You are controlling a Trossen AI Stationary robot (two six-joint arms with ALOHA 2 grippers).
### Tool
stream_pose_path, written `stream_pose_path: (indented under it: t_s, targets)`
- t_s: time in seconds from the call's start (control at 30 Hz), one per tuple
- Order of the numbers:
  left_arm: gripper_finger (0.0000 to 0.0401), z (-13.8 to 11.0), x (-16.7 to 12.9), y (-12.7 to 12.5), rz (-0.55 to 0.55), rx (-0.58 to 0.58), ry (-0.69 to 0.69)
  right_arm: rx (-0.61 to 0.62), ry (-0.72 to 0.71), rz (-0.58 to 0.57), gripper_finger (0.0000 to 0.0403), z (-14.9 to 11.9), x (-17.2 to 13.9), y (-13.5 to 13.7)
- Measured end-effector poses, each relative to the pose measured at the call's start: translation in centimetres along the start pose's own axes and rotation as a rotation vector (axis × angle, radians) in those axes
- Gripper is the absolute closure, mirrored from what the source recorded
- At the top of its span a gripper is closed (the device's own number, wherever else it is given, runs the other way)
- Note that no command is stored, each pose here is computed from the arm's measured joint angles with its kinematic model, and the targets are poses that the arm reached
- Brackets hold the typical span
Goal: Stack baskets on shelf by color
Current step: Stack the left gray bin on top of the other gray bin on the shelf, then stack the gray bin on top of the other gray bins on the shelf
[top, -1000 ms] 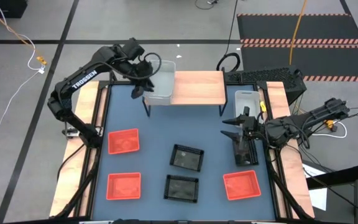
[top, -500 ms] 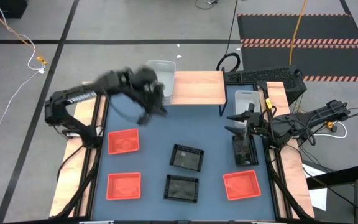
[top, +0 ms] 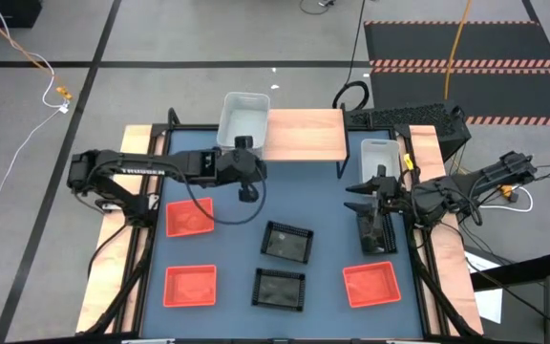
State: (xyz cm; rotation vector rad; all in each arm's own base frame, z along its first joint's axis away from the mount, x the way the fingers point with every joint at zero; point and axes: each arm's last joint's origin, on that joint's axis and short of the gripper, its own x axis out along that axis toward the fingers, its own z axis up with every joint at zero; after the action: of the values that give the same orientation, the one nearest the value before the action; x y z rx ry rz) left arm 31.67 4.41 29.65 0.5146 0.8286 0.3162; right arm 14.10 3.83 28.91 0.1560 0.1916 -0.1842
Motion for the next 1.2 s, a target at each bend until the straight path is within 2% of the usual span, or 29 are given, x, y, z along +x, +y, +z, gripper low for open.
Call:
stream_pose_path:
  t_s: [0.37, 0.63, 0.7, 0.83, 0.87, 1.03, 1.1, 1.2]
  targets:
    - [0.0398, -0.7, 1.1, 3.1, 0.096, -0.085, -0.02, -0.052, -0.031, 0.003, 0.0206, 0.3, 0.5, 0.3]
    - [0.0371, -0.3, 1.0, 3.3, 0.115, -0.082, -0.055, -0.084, -0.016, -0.002, 0.0206, 0.1, 0.8, 0.5]
    - [0.0365, 0.4, 0.5, 2.8, 0.1, -0.12, -0.116, -0.112, -0.017, -0.036, 0.0206, 0.1, 0.8, 0.3]
    - [0.0351, 2.8, -0.8, 1.2, -0.006, -0.127, -0.334, -0.185, 0.027, -0.216, 0.0206, -0.5, 0.9, -0.7]
    - [0.0346, 3.3, -1.2, 0.6, -0.026, -0.112, -0.374, -0.171, 0.051, -0.243, 0.0206, -0.7, 0.9, -1.0]
    - [0.0319, 5.0, -1.5, -1.5, -0.052, -0.086, -0.489, 0.049, 0.197, -0.293, 0.0206, -2.6, 1.8, -1.6]
    - [0.0307, 5.9, -0.8, -2.0, -0.031, -0.107, -0.564, 0.084, 0.246, -0.287, 0.0206, -3.4, 2.5, -1.4]
    - [0.029, 6.9, 0.8, -2.6, -0.029, -0.117, -0.659, 0.066, 0.333, -0.258, 0.0206, -4.2, 3.5, -1.2]
